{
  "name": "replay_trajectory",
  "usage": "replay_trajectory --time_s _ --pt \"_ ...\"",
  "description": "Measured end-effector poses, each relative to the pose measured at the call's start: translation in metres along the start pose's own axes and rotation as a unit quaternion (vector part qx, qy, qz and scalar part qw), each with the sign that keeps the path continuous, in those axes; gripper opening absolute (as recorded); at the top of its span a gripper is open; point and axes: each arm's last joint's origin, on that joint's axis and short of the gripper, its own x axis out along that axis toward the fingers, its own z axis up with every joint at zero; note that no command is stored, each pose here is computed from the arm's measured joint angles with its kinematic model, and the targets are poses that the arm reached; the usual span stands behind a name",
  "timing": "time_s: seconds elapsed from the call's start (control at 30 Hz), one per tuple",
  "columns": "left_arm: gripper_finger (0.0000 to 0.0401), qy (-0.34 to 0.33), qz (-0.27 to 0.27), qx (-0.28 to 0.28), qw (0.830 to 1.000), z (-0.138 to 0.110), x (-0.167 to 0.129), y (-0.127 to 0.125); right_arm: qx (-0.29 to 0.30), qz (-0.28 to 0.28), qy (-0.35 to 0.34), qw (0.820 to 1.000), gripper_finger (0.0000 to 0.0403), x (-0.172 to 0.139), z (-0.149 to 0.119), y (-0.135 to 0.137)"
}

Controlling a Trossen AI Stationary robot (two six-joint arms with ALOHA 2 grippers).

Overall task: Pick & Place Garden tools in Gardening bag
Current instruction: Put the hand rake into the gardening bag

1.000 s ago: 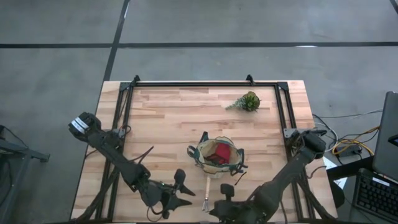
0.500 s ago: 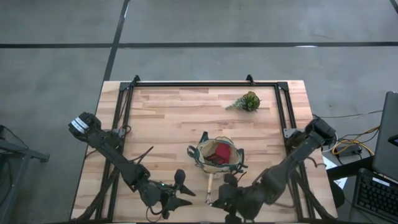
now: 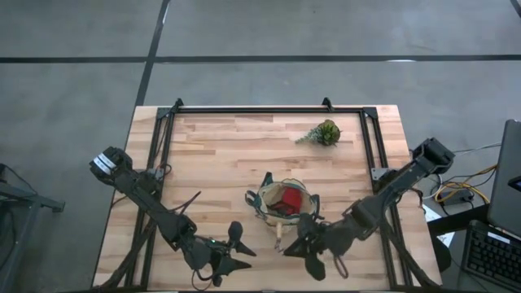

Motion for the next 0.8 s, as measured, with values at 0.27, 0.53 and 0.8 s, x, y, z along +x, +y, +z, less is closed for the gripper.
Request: replay_trajectory --time_s 0.27,0.53,0.8 --pt "0.0174 0.003 -0.001 -0.005 1.000 0.000 0.000 0.000 0.067 0.019 -0.018 0.997 0.0008 -0.006 -0.006 -0.033" --pt "0.0174 0.003 -0.001 -0.013 1.000 0.000 0.000 0.000 0.126 0.037 -0.044 0.990 0.0008 -0.002 -0.007 -0.050" --pt "0.0174 0.003 -0.001 -0.018 1.000 -0.001 0.000 0.000 0.196 0.010 -0.058 0.979 0.0008 -0.001 -0.005 -0.064"
